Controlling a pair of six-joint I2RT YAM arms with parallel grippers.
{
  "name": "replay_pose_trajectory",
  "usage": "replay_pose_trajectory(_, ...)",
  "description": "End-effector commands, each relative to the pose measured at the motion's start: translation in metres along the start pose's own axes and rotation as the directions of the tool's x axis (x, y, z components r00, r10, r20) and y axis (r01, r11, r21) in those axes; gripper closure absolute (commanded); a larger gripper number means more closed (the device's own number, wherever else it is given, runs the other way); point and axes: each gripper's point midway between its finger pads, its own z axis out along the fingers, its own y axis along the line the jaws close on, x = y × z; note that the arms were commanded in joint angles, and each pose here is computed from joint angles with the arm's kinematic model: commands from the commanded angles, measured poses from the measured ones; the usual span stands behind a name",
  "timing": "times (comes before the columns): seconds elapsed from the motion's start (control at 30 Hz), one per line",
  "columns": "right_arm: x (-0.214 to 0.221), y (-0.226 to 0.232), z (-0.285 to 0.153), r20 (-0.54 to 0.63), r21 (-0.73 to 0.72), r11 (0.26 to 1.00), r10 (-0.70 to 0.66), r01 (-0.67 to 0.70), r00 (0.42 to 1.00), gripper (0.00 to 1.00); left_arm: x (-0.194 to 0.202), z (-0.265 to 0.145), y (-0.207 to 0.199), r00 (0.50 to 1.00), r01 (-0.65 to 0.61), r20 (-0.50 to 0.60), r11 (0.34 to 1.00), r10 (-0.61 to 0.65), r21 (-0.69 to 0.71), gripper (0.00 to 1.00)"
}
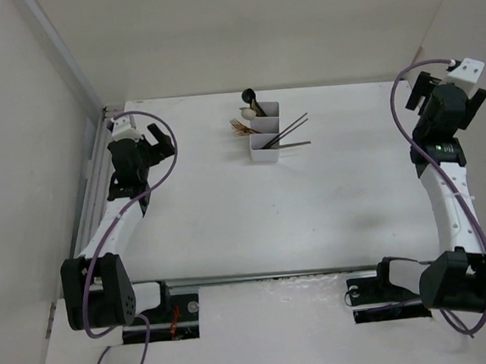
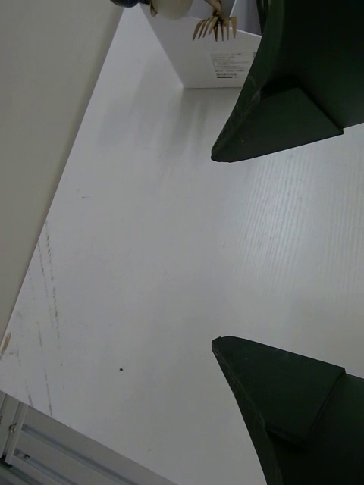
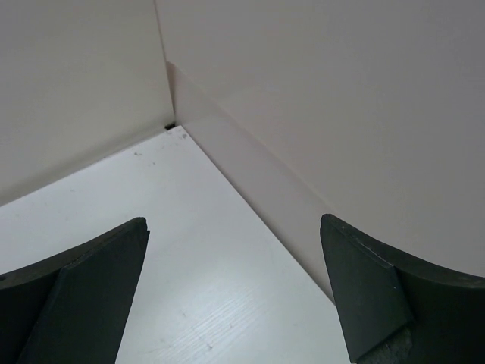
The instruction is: Sort the eating utensils into containers
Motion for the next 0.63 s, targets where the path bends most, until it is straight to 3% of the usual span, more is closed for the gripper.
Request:
replay_pose_trajectory(0.0,0.006,-0.014,-0.012,-0.015,0.049,0.999,0.001,0.000,1.000,0.00,-0.014,-0.007,-0.014,0.998,0.040,0.048,0.997,-0.043,0.065,0.00)
replay_pose_trajectory(0.6,-0.024,-0.019,-0.038,0.043,0.008,0.995,0.098,-0.099,0.994,0.00,0.001,-0.016,-0.016,0.997,0.067,0.023,0.995,-0.069,0.078,0.00)
